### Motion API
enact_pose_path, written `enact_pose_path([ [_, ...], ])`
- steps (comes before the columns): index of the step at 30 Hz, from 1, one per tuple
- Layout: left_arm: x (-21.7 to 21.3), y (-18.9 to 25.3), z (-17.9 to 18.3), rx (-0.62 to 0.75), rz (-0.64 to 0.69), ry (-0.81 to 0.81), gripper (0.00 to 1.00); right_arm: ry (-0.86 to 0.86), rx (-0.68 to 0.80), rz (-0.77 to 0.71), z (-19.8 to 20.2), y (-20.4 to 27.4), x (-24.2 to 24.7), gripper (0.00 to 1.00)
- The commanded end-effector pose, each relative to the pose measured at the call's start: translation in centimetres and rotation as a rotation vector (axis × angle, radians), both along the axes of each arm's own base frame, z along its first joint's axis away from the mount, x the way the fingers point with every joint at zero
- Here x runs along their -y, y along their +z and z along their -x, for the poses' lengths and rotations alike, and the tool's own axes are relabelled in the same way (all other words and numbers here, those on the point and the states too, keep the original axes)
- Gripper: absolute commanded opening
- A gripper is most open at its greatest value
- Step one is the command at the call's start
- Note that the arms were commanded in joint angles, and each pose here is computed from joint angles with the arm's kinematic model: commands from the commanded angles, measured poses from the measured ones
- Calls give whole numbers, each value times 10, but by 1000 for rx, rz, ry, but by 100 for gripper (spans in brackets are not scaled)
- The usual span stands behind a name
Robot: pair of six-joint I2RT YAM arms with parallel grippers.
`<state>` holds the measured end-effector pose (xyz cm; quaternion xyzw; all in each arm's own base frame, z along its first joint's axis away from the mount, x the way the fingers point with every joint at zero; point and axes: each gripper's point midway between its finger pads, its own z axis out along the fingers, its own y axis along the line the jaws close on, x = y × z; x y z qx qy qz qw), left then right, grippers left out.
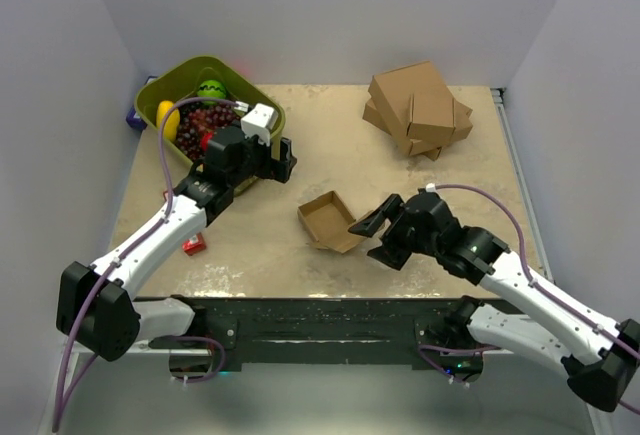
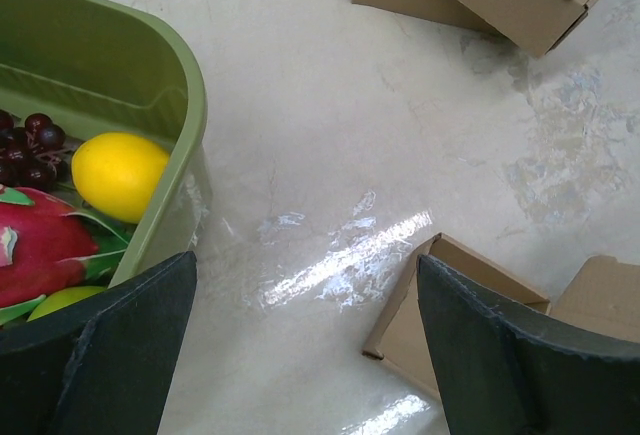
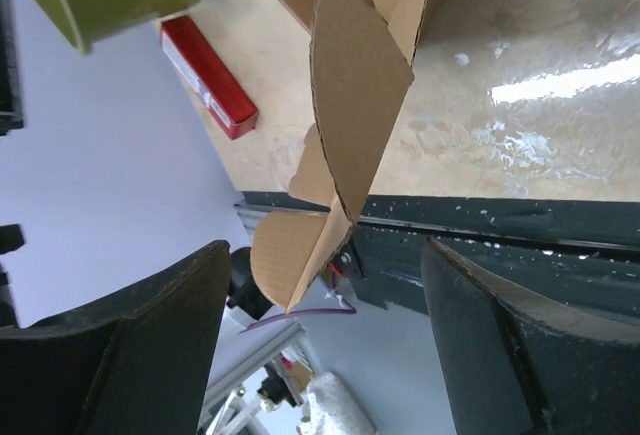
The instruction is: Fold the paper box
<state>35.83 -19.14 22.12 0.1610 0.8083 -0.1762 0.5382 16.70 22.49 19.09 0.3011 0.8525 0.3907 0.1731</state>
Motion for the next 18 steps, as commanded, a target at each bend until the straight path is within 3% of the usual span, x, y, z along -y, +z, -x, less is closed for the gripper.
enact_pose_path([
  [1,-1,21,-6,66,15,1,95,-88,51,0,-16,16,-2,77],
  [12,2,23,-4,65,27,-12,95,-106,35,33,-19,-4,-3,58],
  [16,2,24,-4,67,29,-14,95,-104,63,59,-24,-1,-3,42],
  [18,1,25,-4,68,27,-12,95,-113,86,101,-27,1,3,39],
])
